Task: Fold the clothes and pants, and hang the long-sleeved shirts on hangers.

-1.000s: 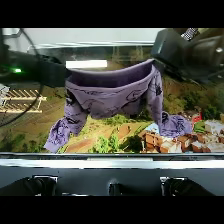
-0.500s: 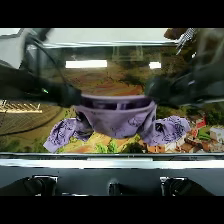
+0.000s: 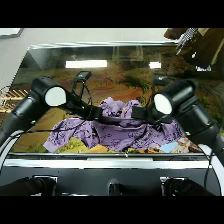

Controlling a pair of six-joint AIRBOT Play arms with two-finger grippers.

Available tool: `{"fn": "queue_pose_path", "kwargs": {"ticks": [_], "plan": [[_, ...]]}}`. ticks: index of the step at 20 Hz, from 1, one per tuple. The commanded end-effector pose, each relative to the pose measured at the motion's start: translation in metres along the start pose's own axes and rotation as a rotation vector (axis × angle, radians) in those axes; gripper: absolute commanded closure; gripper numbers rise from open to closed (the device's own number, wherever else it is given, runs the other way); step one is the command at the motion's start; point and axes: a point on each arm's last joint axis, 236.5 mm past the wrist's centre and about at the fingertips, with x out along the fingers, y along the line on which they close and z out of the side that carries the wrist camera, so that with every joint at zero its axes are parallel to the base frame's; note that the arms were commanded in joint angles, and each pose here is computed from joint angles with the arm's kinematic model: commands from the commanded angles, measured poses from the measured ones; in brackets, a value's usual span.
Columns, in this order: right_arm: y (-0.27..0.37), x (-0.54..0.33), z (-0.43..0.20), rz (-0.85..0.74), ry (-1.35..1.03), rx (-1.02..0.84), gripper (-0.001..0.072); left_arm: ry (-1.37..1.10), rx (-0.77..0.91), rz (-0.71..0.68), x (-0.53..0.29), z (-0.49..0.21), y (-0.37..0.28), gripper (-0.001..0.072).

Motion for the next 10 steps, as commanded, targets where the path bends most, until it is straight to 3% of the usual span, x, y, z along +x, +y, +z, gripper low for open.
{"fn": "queue_pose_path", "kwargs": {"ticks": [1, 10], "plan": [[0.012, 0.032, -0.001, 0.041, -0.011, 0.059, 0.0665, 0.017, -0.005, -0.004, 0.027, 0.008, 0.009, 0.0685], [0.053, 0.057, 0.01, 0.169, -0.016, 0.128, 0.0665, 0.027, -0.031, 0.016, 0.034, 0.015, 0.029, 0.0685]]}}
